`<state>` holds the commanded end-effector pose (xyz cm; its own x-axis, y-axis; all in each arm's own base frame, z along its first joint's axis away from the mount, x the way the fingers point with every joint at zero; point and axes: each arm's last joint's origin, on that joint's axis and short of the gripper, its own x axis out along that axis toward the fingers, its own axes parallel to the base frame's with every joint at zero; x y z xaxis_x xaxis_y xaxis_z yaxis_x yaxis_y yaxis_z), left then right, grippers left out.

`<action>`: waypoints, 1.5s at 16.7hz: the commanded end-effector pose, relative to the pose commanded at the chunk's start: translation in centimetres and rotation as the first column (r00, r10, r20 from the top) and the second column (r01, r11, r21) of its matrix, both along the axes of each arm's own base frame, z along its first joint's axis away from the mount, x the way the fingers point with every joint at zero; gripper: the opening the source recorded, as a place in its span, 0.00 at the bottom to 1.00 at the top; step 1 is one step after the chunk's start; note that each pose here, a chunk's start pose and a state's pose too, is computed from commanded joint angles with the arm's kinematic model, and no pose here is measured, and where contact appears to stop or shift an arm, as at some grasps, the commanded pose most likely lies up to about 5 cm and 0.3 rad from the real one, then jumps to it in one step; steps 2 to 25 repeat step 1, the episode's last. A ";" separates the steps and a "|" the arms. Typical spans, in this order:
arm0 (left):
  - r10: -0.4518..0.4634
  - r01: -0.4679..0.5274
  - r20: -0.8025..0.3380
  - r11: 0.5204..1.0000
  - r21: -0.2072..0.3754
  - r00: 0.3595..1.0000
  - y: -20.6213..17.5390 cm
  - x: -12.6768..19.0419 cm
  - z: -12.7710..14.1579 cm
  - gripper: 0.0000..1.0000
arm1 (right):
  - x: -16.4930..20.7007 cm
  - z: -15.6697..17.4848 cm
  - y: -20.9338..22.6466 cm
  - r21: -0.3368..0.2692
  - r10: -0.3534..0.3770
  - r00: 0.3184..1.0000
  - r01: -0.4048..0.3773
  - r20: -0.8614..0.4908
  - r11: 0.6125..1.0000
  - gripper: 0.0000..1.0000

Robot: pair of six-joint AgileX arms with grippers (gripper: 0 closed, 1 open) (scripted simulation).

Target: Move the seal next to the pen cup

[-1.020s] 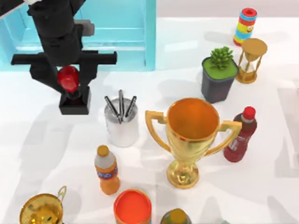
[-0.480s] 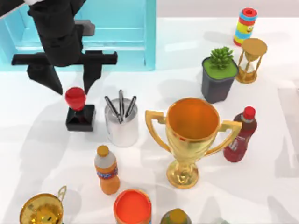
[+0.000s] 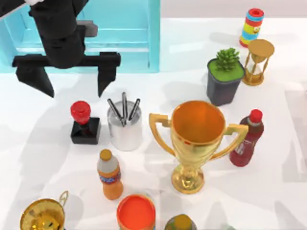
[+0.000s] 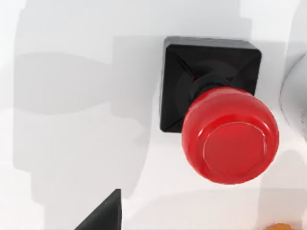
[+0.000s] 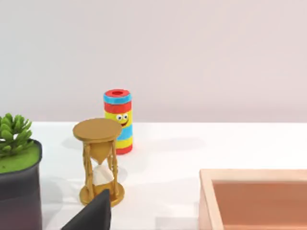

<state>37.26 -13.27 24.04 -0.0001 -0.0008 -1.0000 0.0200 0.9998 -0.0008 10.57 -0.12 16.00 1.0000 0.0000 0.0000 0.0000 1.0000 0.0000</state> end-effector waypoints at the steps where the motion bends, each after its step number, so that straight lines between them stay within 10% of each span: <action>1: 0.000 0.000 0.000 1.000 0.000 1.000 0.0 0.0 0.0 1.00 | 0.0 0.0 0.0 0.000 0.000 1.000 0.000 0.000 1.000 1.00; 25: 0.000 0.000 0.000 1.000 0.000 1.000 0.0 0.0 0.0 1.00 | 0.0 0.0 0.0 0.000 0.000 1.000 0.000 0.000 1.000 1.00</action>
